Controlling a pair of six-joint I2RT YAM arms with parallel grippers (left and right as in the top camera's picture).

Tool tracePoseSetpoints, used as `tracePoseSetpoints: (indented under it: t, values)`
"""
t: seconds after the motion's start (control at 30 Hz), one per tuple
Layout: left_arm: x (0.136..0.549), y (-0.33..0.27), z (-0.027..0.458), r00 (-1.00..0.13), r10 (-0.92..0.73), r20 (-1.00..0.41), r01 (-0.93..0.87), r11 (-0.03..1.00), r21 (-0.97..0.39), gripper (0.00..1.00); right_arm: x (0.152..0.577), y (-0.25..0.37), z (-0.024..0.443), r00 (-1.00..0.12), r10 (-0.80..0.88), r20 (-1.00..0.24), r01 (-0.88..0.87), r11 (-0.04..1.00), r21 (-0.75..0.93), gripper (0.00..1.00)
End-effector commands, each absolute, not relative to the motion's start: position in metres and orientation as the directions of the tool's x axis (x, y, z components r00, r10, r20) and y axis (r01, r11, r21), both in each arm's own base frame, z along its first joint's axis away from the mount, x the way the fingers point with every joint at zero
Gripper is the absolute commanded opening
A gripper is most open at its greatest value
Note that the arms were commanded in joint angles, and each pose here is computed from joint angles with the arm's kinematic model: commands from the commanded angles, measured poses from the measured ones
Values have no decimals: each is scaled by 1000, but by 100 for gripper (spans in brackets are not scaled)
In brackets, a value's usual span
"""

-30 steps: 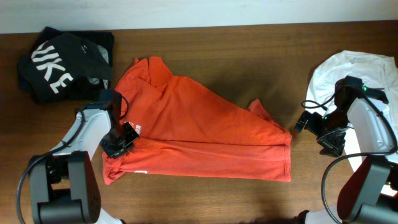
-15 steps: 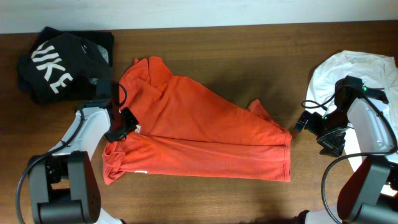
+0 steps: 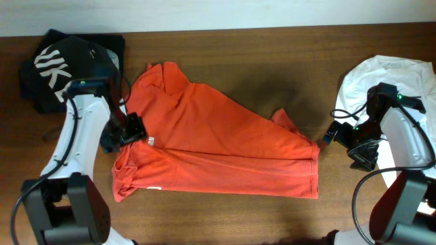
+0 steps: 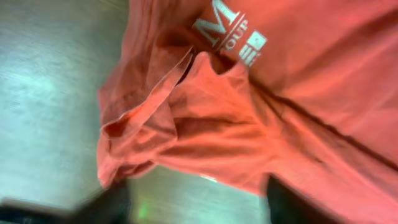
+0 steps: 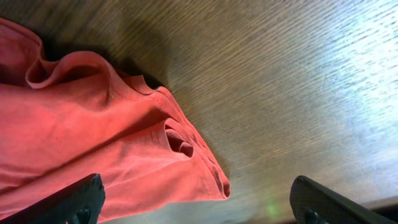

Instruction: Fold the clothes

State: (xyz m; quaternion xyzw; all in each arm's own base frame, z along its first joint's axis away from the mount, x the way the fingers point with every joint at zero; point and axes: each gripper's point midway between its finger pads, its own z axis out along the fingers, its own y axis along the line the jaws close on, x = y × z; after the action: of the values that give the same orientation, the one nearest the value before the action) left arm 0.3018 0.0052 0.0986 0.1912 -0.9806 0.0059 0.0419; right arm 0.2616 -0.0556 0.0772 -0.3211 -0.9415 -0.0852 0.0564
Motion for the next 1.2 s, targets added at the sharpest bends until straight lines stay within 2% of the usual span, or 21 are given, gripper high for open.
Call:
tracePoseSetpoints:
  t: [0.0, 0.07, 0.2, 0.33, 0.53, 0.67, 0.77, 0.87, 0.9, 0.93, 0.97, 1.0, 1.07, 1.1, 1.17]
  values:
    - [287, 7, 63, -919, -374, 122, -374, 927, 23, 25, 265, -56, 80, -792, 592, 149, 609, 782, 134, 99]
    - [286, 8, 51, -919, -374, 125, -374, 927, 26, 1, 265, -56, 80, -792, 592, 149, 609, 782, 134, 99]
    - [285, 14, 31, -913, -373, 162, -365, 928, 81, 1, 265, -56, 80, -792, 592, 149, 609, 782, 134, 99]
    - [299, 16, 13, -915, -378, 142, -371, 925, 77, 1, 265, -56, 80, -792, 592, 149, 609, 782, 134, 99]
    - [330, 41, 6, -909, -417, 4, -415, 906, 86, 1, 265, -56, 80, -792, 592, 149, 609, 782, 134, 99]
    - [363, 52, 7, -891, -437, -125, -445, 895, 38, 1, 265, -56, 80, -792, 592, 149, 609, 782, 134, 99]
    - [382, 53, 24, -883, -437, -171, -445, 895, 14, 1, 265, -56, 80, -792, 592, 149, 609, 782, 134, 99]
    - [407, 54, 82, -872, -435, -223, -444, 896, -15, 1, 265, -56, 80, -792, 592, 149, 609, 782, 134, 99]
    - [422, 50, 110, -862, -431, -265, -433, 900, -54, 4, 265, -56, 80, -792, 592, 149, 609, 782, 134, 99]
    - [438, 44, 133, -849, -428, -309, -416, 903, -107, 16, 265, -56, 80, -792, 592, 149, 609, 782, 134, 99]
    - [456, 34, 157, -832, -422, -361, -380, 906, -184, 54, 265, -56, 80, -792, 592, 149, 609, 782, 134, 99]
    - [472, 29, 171, -810, -418, -411, -350, 907, -234, 84, 265, -56, 80, -792, 592, 149, 609, 782, 134, 99]
    - [496, 20, 185, -784, -375, -495, -258, 922, -290, 86, 265, -56, 80, -792, 592, 149, 609, 782, 134, 99]
    - [508, 4, 190, -790, -298, -535, -128, 935, -331, 86, 265, -56, 80, -792, 592, 149, 609, 782, 134, 99]
    - [515, -15, 180, -811, -205, -547, -9, 941, -339, 87, 265, -56, 80, -792, 592, 149, 609, 782, 134, 99]
